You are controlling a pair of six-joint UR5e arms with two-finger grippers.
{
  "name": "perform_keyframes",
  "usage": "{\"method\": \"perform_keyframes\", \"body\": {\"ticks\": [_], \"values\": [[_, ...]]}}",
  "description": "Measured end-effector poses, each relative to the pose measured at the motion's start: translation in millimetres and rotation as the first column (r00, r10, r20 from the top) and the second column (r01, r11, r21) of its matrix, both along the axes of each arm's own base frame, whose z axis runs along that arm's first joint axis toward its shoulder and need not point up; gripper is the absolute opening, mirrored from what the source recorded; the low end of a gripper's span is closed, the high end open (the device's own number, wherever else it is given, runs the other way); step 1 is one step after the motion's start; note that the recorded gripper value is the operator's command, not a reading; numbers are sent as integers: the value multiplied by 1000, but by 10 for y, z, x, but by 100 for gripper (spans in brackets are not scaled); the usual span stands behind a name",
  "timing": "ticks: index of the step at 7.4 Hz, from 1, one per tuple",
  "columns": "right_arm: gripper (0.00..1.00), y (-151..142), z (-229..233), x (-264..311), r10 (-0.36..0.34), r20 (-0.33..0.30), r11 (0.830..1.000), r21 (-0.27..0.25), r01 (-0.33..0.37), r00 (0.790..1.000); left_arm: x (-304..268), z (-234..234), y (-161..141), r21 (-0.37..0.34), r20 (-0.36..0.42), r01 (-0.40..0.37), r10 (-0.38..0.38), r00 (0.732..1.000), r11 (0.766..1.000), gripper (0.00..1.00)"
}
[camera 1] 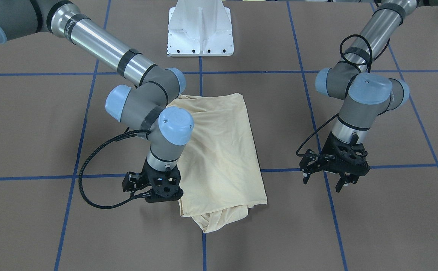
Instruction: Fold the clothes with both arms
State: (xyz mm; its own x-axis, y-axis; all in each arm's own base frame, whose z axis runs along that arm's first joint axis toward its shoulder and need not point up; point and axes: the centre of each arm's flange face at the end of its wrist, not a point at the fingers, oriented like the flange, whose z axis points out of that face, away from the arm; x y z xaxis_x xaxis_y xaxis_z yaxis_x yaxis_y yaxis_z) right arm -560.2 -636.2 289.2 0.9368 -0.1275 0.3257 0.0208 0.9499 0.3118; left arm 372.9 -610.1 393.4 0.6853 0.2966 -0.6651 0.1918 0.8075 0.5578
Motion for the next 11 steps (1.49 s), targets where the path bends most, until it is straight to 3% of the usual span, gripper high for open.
{"method": "perform_keyframes", "body": {"ticks": [1,2,4,6,7,10,11], "values": [[100,11,168,215,-3,13,1000,19,2,1000,0,-15,5,0,-3,1,-1,1000,1000,100],[100,118,151,429,-5,79,999,53,1,997,14,-83,36,-8,-23,7,-7,1000,1000,100],[100,543,-168,792,-1,266,996,85,-22,964,217,-378,306,-51,-114,8,-14,993,999,100],[100,1276,-242,969,44,409,995,68,-78,911,604,-661,906,-124,-219,-38,10,976,992,100],[100,1641,-213,952,77,446,992,56,-114,892,773,-800,1286,-178,-240,-58,13,971,982,100],[100,2293,-241,735,162,502,981,15,-195,850,1291,-1213,2499,-359,-188,-44,-26,982,932,99],[100,2366,-257,726,164,509,980,11,-197,845,1440,-1212,2760,-381,-172,-36,-32,985,924,73]]}}
